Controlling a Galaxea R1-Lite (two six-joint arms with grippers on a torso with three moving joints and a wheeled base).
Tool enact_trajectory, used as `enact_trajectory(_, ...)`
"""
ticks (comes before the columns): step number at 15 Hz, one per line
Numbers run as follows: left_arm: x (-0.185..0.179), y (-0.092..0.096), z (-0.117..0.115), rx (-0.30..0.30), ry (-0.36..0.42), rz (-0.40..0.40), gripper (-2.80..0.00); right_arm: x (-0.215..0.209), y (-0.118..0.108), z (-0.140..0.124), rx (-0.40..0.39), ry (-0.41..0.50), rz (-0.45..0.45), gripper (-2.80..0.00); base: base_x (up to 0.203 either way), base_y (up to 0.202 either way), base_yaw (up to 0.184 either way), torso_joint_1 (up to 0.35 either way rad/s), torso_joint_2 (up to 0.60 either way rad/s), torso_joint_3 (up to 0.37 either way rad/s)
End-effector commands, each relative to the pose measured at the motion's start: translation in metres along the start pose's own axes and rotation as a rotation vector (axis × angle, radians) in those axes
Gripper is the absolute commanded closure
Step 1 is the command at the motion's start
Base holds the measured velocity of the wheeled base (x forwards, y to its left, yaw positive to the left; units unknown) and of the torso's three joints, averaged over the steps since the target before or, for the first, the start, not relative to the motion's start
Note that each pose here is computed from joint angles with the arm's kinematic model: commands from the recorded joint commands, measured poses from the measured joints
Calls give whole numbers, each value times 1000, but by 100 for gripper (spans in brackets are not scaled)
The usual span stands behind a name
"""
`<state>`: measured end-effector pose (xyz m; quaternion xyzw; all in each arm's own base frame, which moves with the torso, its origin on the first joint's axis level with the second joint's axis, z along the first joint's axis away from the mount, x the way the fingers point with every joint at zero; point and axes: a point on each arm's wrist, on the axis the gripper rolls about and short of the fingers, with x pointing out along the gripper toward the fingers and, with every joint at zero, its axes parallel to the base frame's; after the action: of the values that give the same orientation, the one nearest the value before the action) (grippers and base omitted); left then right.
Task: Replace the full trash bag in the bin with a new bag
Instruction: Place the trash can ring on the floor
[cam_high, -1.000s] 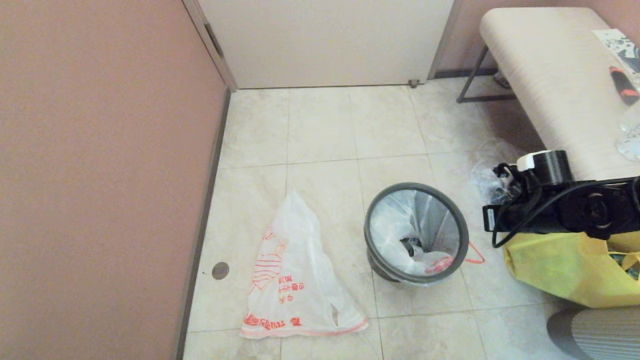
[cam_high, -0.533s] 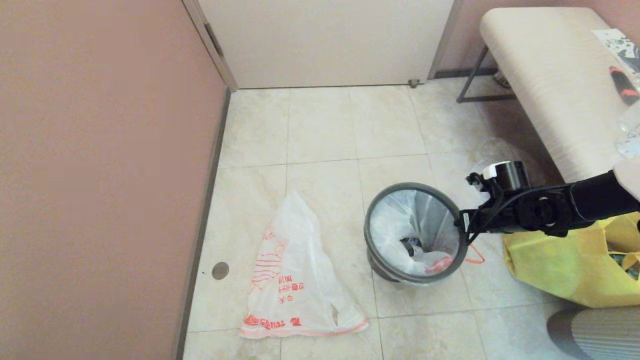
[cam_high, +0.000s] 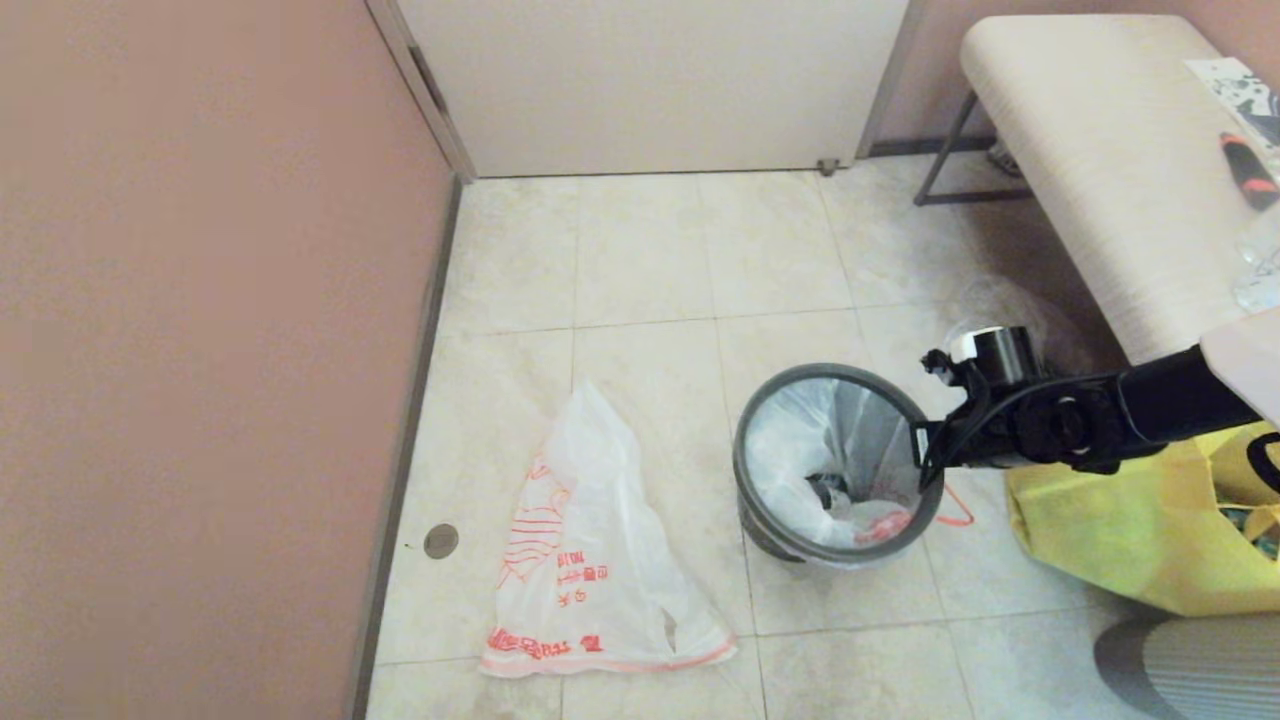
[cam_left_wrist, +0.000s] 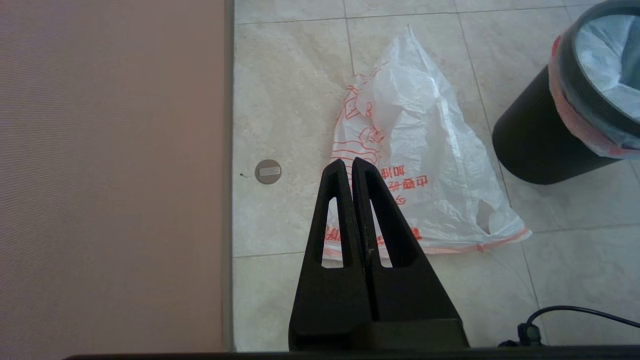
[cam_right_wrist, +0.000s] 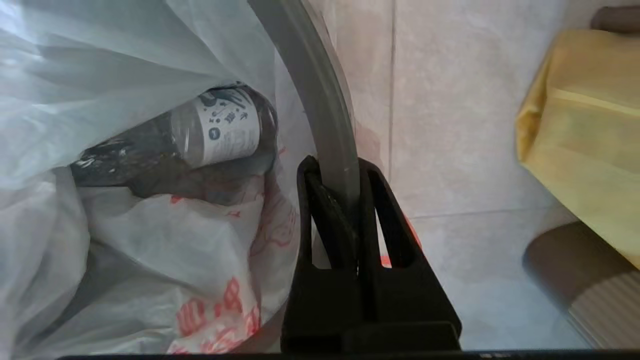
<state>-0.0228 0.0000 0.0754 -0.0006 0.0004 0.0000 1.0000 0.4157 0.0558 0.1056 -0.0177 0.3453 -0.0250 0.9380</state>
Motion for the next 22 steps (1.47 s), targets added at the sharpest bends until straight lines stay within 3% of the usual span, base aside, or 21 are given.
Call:
enact_trajectory(1, 0, 0, 0, 0, -1, 0, 0, -16, 7, 9, -6, -41, 10, 0, 0, 0, 0, 0, 0, 0)
enact_trajectory(7, 0, 0, 0, 0, -1, 0, 0, -49, 32, 14, -37, -54, 21, 0, 0, 0, 0, 0, 0, 0)
enact_trajectory(14, 0, 0, 0, 0, -1, 0, 0, -77, 27, 24, -30, -70, 23, 0, 0, 0, 0, 0, 0, 0)
enact_trajectory(22, 0, 0, 0, 0, -1, 0, 0, -178, 25, 16, 32, -25, 90, 0, 0, 0, 0, 0, 0, 0)
